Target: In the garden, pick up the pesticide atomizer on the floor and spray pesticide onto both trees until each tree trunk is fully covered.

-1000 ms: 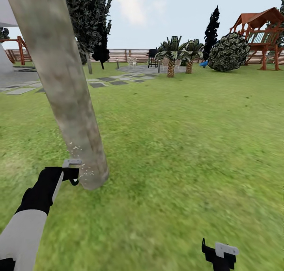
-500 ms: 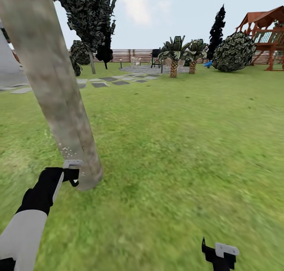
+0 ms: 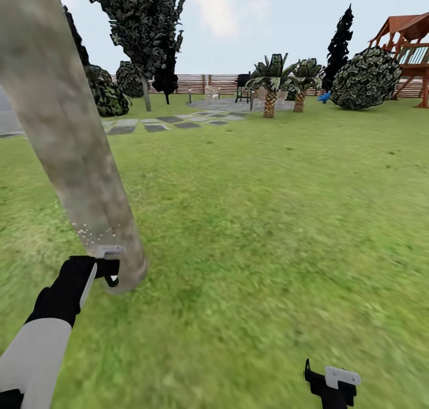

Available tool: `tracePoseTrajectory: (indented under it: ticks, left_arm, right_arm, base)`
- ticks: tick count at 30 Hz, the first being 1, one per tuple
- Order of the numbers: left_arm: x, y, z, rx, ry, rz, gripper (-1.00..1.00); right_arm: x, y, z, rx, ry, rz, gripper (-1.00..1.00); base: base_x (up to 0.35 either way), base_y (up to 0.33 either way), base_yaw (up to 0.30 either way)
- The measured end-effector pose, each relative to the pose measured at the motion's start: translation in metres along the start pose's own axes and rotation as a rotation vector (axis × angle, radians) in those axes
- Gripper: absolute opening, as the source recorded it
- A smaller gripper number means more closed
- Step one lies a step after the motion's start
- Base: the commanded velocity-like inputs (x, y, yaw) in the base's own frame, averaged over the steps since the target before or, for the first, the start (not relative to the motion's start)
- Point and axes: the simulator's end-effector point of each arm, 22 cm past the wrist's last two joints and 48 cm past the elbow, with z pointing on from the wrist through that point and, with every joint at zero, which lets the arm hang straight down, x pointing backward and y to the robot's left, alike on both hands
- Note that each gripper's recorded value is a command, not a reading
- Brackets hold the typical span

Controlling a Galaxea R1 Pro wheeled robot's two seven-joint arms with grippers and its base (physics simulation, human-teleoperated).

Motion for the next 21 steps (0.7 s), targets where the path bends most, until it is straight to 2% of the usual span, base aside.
tracePoseTrajectory:
  ticks: [5, 7, 10, 14, 16, 21]
  left_arm:
    - [0.012, 0.011, 0.002, -0.018, 0.019, -0.001, -1.00]
    - [0.030, 0.029, 0.004, -0.048, 0.043, 0.007, -1.00]
    - [0.036, 0.038, 0.004, -0.057, 0.051, 0.005, -1.00]
    - [0.039, 0.039, 0.005, -0.058, 0.058, 0.004, -1.00]
    - [0.053, 0.037, 0.010, -0.053, 0.091, 0.002, -1.00]
    - [0.061, 0.034, 0.013, -0.047, 0.107, 0.003, -1.00]
  right_arm:
    - [0.000, 0.000, 0.000, 0.000, 0.000, 0.000, 1.00]
    - [0.000, 0.000, 0.000, 0.001, 0.000, 0.000, 1.00]
    - [0.000, 0.000, 0.000, 0.000, 0.000, 0.000, 1.00]
    - [0.000, 0.000, 0.000, 0.000, 0.000, 0.000, 1.00]
    - [0.000, 0.000, 0.000, 0.000, 0.001, 0.000, 1.00]
    - [0.000, 0.000, 0.000, 0.000, 0.000, 0.000, 1.00]
  base:
    - [0.002, -0.272, 0.010]
    - [0.000, -0.272, 0.182]
    - [0.104, -0.256, 0.257]
    - [0.148, -0.126, 0.276]
    - [0.012, -0.009, 0.277]
    - [0.023, -0.001, 0.215]
